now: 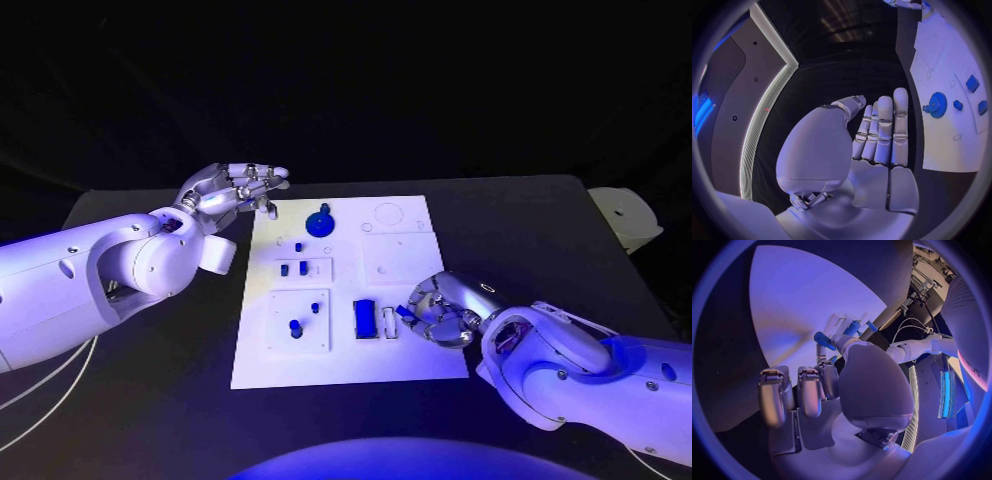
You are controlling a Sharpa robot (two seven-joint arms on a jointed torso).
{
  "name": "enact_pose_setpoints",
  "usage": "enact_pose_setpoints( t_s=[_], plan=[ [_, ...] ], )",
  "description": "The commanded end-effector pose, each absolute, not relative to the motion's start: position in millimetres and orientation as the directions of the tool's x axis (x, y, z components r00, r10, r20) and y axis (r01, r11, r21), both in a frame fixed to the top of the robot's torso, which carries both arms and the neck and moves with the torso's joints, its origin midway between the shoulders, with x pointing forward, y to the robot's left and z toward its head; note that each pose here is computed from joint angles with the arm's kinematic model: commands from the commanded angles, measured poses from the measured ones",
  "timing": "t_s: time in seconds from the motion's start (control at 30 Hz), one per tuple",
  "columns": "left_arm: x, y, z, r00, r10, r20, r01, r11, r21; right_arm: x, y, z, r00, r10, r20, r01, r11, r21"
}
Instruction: Assemble the parts on the task board
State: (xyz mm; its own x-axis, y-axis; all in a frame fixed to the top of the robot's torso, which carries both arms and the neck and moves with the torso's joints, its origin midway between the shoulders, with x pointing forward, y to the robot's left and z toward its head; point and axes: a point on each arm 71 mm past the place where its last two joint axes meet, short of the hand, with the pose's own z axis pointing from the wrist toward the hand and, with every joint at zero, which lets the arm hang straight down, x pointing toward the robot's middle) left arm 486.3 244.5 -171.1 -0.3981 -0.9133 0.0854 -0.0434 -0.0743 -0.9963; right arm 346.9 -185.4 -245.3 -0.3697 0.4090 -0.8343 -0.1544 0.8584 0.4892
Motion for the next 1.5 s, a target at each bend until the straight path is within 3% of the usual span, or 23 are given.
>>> enact_pose_setpoints(
  t_s=[0.03,0.57,1.5],
  plan=[
    [485.5,241.3,-169.9,-0.415,-0.905,0.096,-0.043,-0.086,-0.995,348.3,-182.2,-250.1,-0.403,0.442,-0.801,-0.106,0.847,0.52],
    [485.1,240.4,-169.7,-0.418,-0.903,0.097,-0.043,-0.087,-0.995,353.6,-168.1,-261.7,-0.463,0.414,-0.784,-0.103,0.853,0.512],
    [485.1,240.7,-170.1,-0.421,-0.902,0.097,-0.047,-0.085,-0.995,353.1,-163.9,-260.2,-0.449,0.405,-0.796,-0.129,0.852,0.507]
  ],
)
